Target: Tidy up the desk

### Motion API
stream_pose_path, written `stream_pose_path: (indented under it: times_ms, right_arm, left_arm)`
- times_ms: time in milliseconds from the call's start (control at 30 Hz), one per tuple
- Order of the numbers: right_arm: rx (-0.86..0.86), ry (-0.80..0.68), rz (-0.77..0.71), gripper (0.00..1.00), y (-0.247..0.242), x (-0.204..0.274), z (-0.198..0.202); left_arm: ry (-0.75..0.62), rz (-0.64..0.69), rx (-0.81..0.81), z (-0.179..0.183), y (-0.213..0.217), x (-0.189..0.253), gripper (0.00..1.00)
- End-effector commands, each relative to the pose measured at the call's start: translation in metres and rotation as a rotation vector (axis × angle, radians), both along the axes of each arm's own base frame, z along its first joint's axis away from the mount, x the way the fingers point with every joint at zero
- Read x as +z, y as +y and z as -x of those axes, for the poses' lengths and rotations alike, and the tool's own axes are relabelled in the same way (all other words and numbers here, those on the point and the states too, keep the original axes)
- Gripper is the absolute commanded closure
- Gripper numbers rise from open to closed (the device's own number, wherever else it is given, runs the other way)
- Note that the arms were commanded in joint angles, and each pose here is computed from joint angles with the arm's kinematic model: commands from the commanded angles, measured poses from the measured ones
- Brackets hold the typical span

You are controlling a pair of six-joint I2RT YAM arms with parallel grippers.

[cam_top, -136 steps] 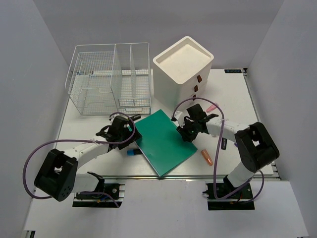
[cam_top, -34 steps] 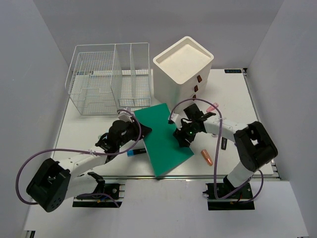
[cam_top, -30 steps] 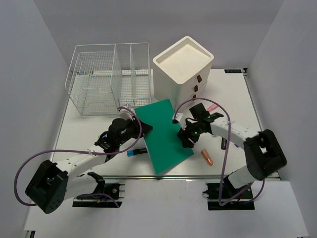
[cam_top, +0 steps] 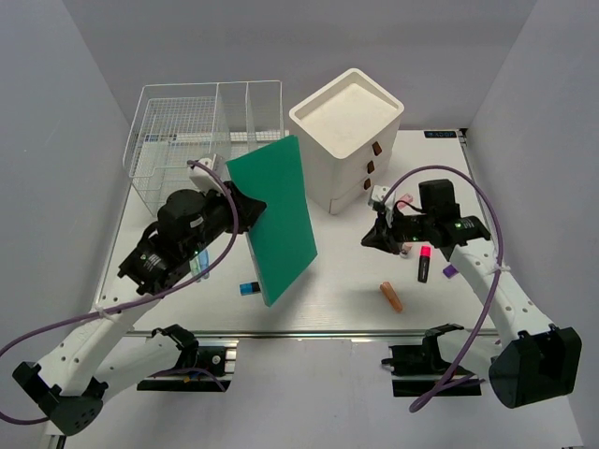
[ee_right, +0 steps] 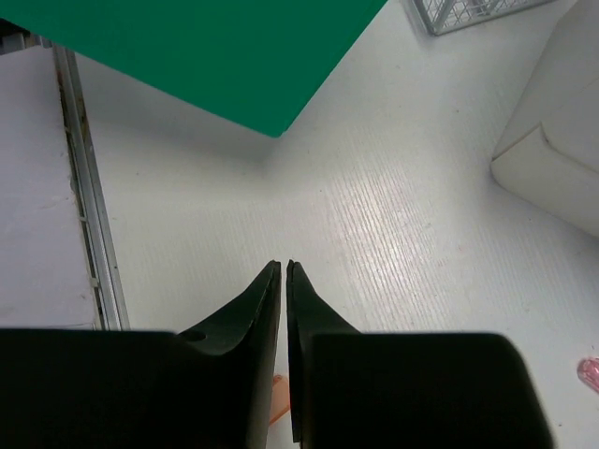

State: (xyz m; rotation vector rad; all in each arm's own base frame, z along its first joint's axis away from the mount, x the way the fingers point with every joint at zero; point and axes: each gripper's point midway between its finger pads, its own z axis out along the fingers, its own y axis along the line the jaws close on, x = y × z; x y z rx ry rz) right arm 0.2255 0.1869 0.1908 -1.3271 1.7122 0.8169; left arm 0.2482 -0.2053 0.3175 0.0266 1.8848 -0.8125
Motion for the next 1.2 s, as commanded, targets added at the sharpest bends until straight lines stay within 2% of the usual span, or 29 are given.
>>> stream_pose_path:
  times_ms: [0, 267, 400, 667, 833, 1167]
  right_arm:
    - [0.015, -0.025, -0.059, 0.88, 0.003, 0.020, 0.001]
    - [-0.006, -0.023, -0.077, 0.86, -0.002, 0.020, -0.002]
    - [-0.020, -0.027, -0.079, 0.86, -0.004, 0.020, -0.004]
    - [-0.050, -0.028, -0.077, 0.87, -0.010, 0.015, -0.008]
    - [-0.058, -0.026, -0.080, 0.88, -0.012, 0.014, -0.008]
    - [-0.065, -0.025, -0.087, 0.88, -0.014, 0.014, -0.007]
  left_arm:
    - [-0.136, 0.001, 0.002, -0.003, 0.004, 0.045, 1.00]
    - [-0.298, -0.085, 0.157, -0.020, 0.036, 0.108, 1.00]
    - [-0.352, -0.155, 0.233, -0.036, 0.046, 0.122, 1.00]
    - [-0.482, -0.302, 0.303, -0.081, 0.042, 0.130, 1.00]
    - [-0.558, -0.344, 0.337, -0.102, 0.036, 0.145, 1.00]
    - [-0.644, -0.416, 0.397, -0.155, 0.020, 0.142, 1.00]
